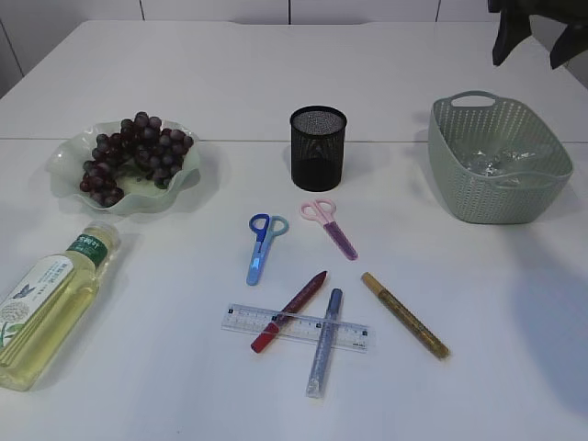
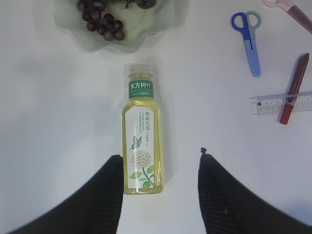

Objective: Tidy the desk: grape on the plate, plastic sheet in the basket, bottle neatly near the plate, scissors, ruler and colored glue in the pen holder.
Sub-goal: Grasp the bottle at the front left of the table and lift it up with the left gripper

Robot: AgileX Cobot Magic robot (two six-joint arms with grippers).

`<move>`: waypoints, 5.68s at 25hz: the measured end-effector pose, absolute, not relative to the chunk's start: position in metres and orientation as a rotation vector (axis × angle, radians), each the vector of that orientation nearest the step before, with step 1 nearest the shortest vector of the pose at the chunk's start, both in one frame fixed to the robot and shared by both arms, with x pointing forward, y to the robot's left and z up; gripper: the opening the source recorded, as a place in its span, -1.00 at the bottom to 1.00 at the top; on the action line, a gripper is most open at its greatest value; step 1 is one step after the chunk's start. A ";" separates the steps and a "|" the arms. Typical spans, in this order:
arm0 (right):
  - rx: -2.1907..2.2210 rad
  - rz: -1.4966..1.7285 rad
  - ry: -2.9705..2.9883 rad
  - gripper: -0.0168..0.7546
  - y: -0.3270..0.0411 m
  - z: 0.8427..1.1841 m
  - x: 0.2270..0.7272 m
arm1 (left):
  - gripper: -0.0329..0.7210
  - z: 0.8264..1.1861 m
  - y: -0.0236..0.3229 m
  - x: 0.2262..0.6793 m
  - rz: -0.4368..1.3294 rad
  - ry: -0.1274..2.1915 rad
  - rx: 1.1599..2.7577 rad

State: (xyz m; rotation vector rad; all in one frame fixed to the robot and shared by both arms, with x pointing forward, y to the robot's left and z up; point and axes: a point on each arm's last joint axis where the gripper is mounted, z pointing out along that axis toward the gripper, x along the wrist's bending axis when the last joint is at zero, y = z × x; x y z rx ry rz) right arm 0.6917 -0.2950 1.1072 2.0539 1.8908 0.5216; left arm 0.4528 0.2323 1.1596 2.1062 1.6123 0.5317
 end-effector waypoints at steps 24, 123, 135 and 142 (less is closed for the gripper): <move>2.156 0.473 2.042 0.50 -0.286 1.118 0.545 | 0.27 1.093 0.227 0.541 0.459 1.861 2.319; 2.073 0.539 2.052 0.50 -0.285 1.137 0.515 | 0.40 0.891 0.240 0.613 -0.201 2.045 2.554; 2.073 0.539 2.052 0.50 -0.285 1.137 0.515 | 0.31 0.891 0.239 0.614 -0.194 2.037 2.554; 2.073 0.539 2.052 0.50 -0.285 1.137 0.515 | 0.30 0.891 0.239 0.614 -0.192 2.037 2.553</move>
